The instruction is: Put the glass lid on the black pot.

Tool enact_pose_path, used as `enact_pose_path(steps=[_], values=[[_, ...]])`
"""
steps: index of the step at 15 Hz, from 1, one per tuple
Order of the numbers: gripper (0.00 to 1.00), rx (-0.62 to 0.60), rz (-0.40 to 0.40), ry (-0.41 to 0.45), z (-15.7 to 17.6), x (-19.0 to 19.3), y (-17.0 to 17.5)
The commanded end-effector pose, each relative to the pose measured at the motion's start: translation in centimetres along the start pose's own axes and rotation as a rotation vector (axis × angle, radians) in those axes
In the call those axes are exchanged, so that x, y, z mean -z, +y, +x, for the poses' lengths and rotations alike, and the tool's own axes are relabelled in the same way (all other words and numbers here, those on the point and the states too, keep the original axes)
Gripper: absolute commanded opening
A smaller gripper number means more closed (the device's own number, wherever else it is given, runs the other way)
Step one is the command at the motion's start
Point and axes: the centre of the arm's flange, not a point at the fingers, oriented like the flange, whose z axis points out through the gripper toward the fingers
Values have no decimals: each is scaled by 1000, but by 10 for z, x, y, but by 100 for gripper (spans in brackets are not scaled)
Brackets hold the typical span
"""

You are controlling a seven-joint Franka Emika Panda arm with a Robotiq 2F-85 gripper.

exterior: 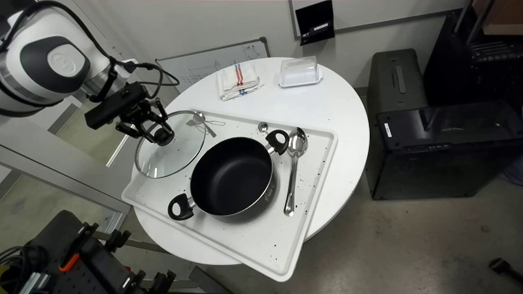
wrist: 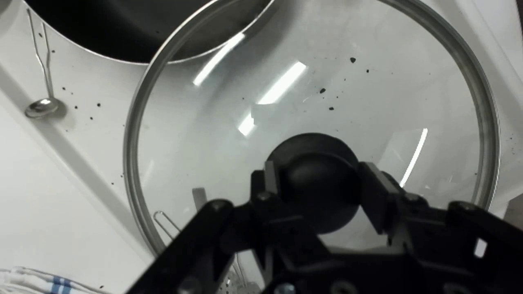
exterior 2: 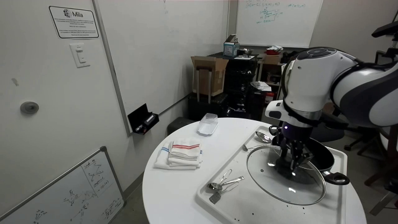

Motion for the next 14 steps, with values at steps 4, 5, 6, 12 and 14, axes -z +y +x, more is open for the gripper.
enact_pose_path(steps=[4,5,6,12,14], values=[[25,-158,24,-5,-45,15,21],[25,-182,28,-7,-51,14,25],[25,-208,30,-10,-57,12,29],[25,-360,46,-24,-92,6,50],[25,-408,50,-28,-103,3,56]])
